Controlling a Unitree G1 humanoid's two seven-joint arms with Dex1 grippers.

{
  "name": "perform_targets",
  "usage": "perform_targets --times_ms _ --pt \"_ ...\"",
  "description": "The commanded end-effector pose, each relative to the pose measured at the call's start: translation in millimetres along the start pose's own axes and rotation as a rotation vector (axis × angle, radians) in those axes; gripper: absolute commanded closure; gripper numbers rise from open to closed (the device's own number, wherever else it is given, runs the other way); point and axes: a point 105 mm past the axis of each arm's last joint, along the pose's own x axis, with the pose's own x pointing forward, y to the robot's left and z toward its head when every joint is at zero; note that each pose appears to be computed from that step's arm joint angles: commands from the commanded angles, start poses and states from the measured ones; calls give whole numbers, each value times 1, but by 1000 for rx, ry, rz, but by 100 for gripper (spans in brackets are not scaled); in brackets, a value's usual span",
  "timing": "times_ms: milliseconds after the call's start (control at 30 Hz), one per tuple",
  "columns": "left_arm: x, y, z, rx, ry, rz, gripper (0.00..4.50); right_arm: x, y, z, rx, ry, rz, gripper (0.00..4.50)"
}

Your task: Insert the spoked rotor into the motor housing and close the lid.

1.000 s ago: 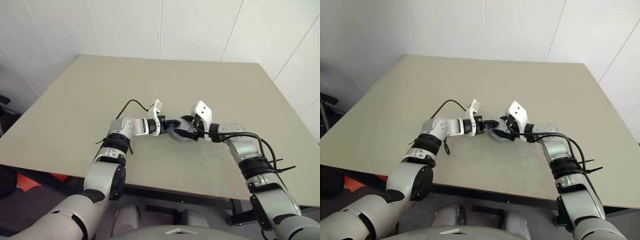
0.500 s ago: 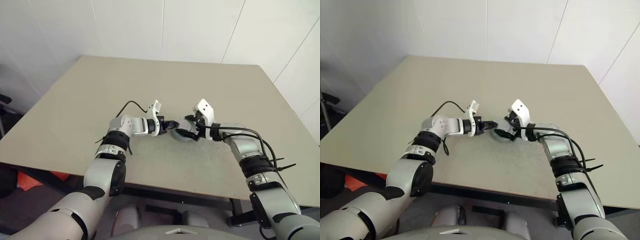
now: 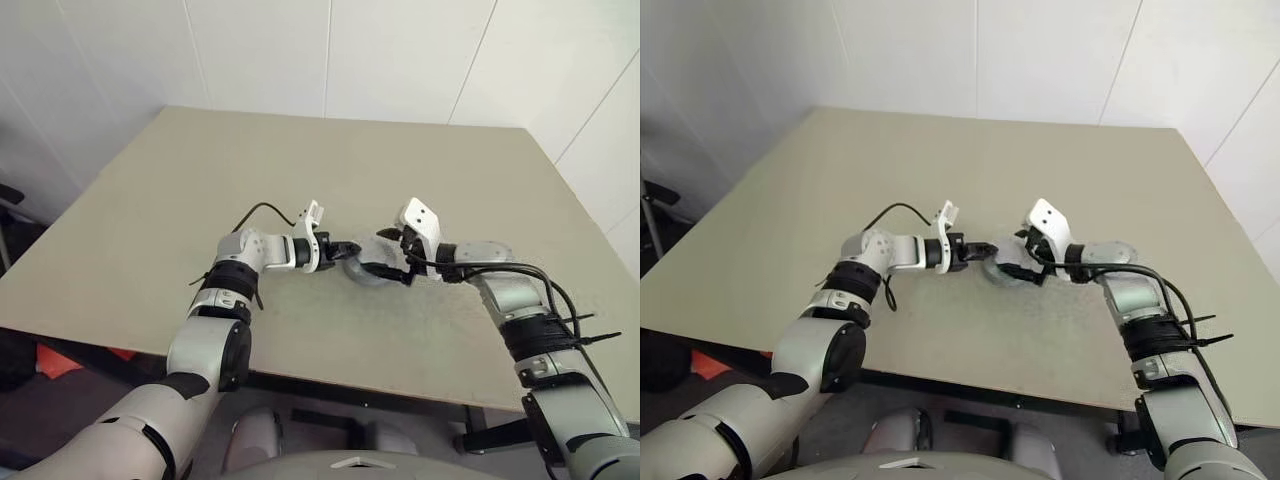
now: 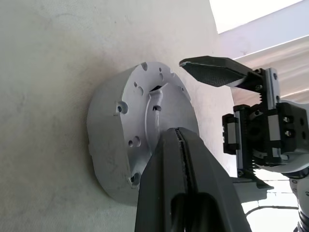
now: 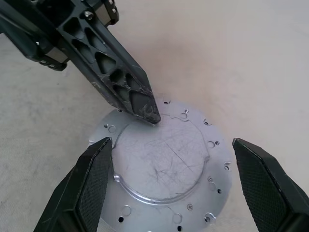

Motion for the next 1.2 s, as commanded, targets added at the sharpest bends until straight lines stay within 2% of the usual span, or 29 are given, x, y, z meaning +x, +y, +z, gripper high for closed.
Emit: perform_targets --times_ms 33,300,600,700,800,900,1000,1100,1200 --pt "0 12 -8 -9 36 64 450 -10 -1 24 -67 -50 18 1" --pt "1 12 -8 -11 38 62 450 -26 -5 53 -79 -114 3 1" --pt "2 6 -13 -6 68 19 450 -41 -56 59 41 -118 -275 1" --pt "2 2 -15 4 79 -7 450 -45 -66 56 150 -139 -332 1" --pt "2 -2 -16 10 88 -30 450 -51 -71 41 342 -135 -358 1" --pt "1 -2 -17 11 89 -29 450 -59 -64 23 499 -101 -313 1" --pt "1 -1 -18 9 89 -28 450 -67 -43 9 662 -69 -189 1" --pt "0 1 -19 6 91 -24 450 -75 -21 4 713 -36 -66 1" --pt "0 1 -21 4 93 -23 450 -82 -13 4 752 -32 -11 1"
